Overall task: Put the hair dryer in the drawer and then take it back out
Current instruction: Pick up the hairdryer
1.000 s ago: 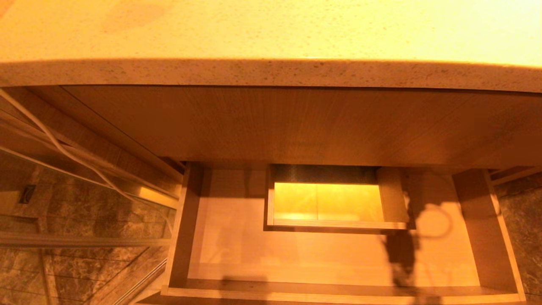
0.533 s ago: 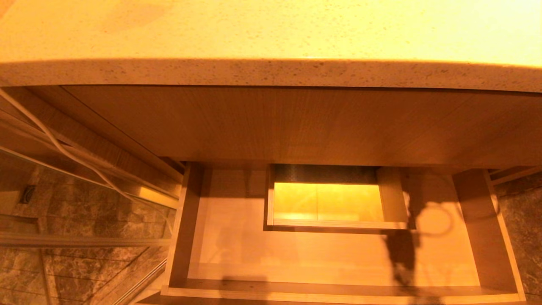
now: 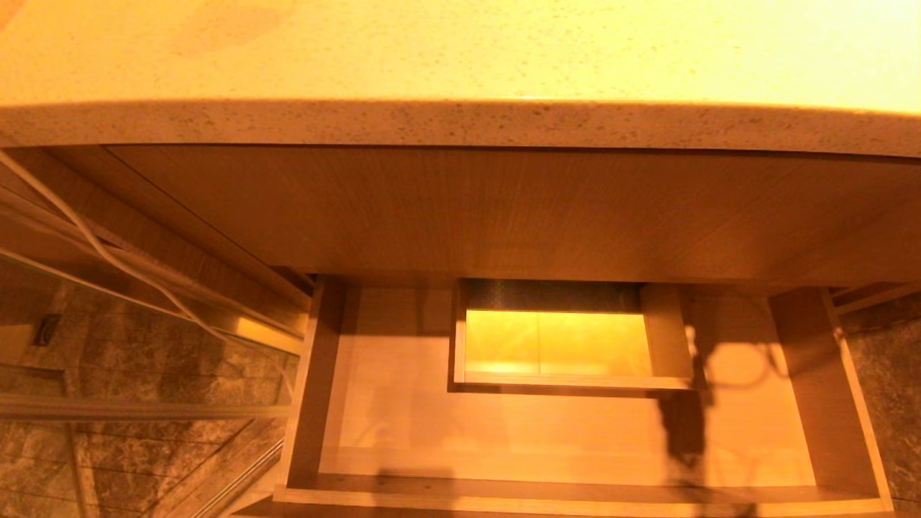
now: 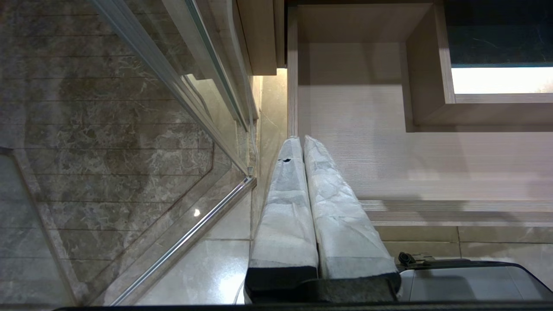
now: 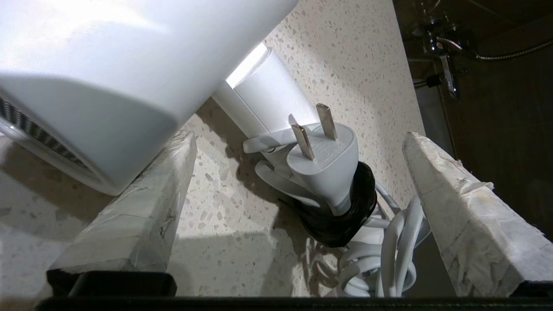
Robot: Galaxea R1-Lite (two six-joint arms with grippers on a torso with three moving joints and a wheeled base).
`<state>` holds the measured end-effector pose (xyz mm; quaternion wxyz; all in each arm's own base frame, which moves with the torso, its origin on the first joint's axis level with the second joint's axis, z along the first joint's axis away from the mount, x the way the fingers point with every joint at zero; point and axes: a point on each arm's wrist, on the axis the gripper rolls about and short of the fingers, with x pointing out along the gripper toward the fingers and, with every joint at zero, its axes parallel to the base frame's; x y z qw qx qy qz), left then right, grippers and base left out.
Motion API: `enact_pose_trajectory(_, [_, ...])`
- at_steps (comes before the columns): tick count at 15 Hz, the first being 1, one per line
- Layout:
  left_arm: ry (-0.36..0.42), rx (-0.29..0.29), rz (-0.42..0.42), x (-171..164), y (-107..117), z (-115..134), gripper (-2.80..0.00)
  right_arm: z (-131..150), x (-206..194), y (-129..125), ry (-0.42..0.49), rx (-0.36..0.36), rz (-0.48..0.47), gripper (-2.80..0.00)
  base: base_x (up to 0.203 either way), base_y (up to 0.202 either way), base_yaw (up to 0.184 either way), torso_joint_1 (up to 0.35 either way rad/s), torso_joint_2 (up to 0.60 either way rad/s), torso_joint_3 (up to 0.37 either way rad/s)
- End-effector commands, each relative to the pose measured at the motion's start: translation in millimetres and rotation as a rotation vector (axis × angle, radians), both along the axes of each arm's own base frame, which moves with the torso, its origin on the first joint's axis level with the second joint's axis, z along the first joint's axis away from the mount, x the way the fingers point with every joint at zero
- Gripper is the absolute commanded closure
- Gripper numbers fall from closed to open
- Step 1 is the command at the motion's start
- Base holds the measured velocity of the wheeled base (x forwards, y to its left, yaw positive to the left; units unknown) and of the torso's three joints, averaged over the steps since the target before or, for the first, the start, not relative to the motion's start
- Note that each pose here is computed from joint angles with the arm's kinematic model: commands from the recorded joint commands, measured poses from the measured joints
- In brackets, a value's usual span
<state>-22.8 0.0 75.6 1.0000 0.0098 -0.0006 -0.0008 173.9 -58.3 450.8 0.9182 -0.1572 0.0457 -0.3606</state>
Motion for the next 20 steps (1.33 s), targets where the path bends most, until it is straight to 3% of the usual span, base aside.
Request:
enact_pose_trajectory(1, [0.001, 0.0, 0.0, 0, 0, 0, 0.0, 3, 2, 0, -0.027, -0.01, -0.001, -2.8, 0.0, 0.0, 0.0, 0.0, 0.0, 0.0])
enact_pose_trajectory(13, [0.001, 0.0, 0.0, 0, 0, 0, 0.0, 6, 3, 12, -0.097, 0.039, 0.074, -2.8, 0.0, 0.0, 0.0, 0.0, 0.0, 0.0])
enact_pose_trajectory(20, [0.001, 0.0, 0.0, 0, 0, 0, 0.0, 9, -11, 12, -0.13, 0.054, 0.056, -2.8, 0.0, 0.0, 0.0, 0.0, 0.0, 0.0])
